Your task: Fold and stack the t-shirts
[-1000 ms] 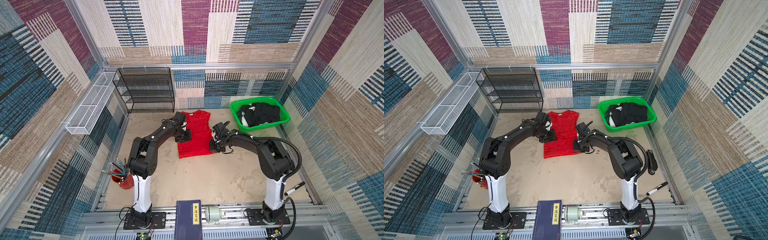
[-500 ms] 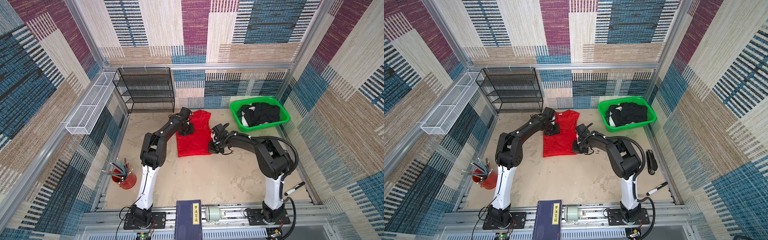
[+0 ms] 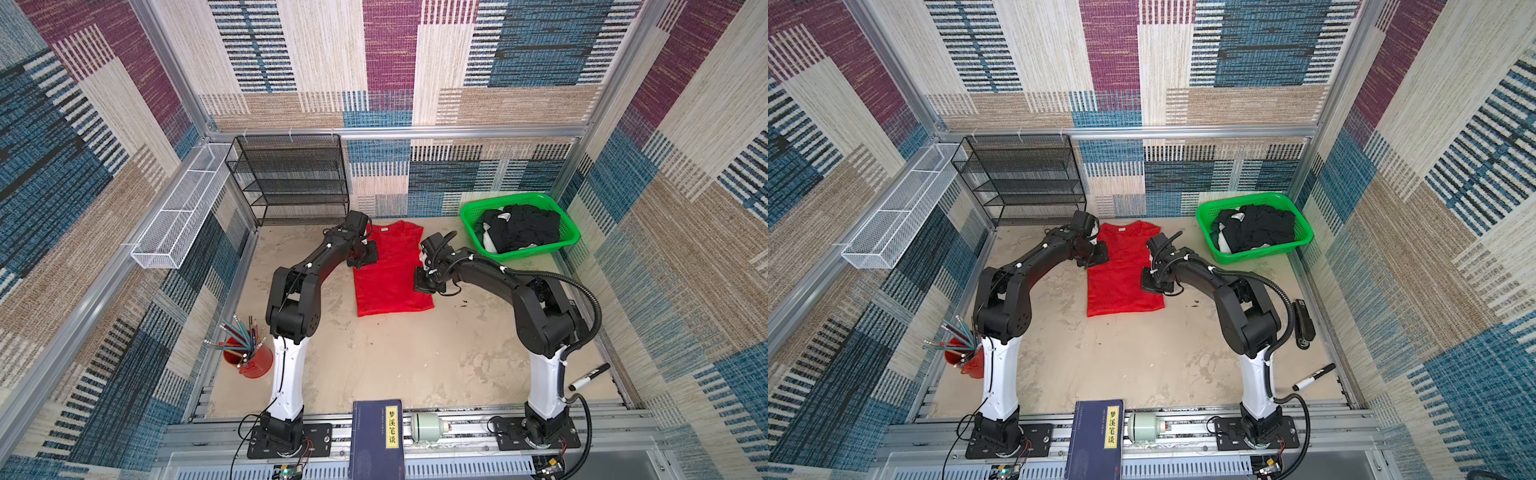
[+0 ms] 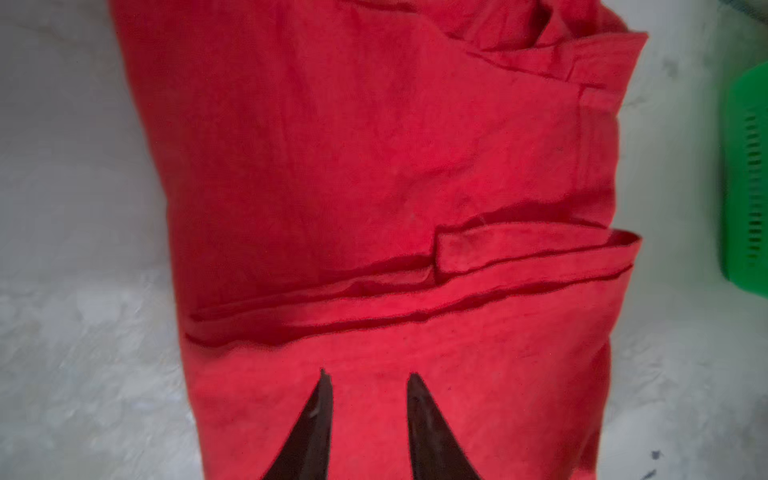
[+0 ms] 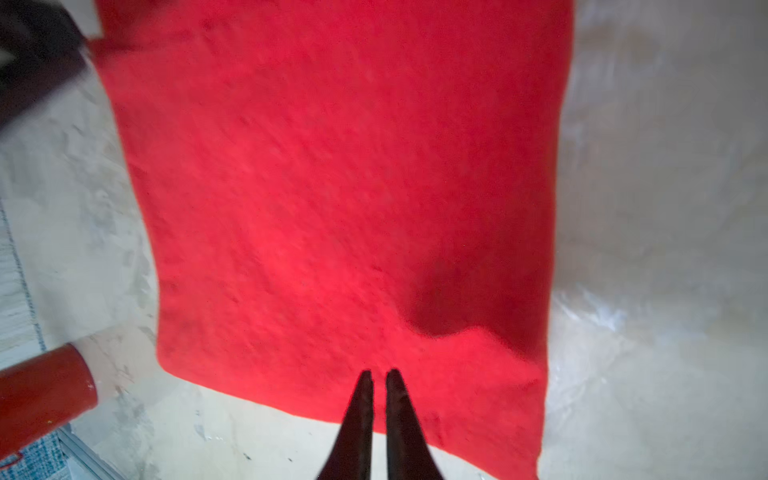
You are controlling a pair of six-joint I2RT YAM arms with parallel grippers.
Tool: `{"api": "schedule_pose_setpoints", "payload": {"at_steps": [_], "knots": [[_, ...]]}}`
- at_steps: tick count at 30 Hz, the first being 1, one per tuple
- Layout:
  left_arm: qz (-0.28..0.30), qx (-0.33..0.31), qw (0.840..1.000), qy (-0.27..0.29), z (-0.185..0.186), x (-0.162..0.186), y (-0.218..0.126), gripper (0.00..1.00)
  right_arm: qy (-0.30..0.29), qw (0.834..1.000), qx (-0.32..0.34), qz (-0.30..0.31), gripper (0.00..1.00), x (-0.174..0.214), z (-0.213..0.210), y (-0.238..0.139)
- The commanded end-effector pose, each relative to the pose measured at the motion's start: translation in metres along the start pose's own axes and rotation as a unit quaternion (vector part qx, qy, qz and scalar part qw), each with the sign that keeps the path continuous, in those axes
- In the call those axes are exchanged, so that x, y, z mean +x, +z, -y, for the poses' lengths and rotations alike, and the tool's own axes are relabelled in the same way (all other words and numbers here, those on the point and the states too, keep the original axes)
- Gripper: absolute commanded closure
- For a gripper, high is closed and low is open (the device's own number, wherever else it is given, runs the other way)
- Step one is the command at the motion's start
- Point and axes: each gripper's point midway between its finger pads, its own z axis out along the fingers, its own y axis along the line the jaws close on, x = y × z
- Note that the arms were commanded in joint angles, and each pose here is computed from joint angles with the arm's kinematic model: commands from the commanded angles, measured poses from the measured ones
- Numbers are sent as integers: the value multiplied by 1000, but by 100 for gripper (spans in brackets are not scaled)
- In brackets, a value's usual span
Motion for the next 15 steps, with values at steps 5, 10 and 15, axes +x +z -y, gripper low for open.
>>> {"api": "schedule_pose_setpoints", "payload": {"at_steps": [5,10,15], "knots": [[21,7,1000,-13,-19,-13,2,69,-24,999,4,36,88,-75,-6,18],[6,3,1000,-23,-32,-18,17,69,-15,998,12,54,88,-109,9,46],[-21,-4,999,-30,-41,-9,33,70,7,999,30,29,88,-106,33,77]]}}
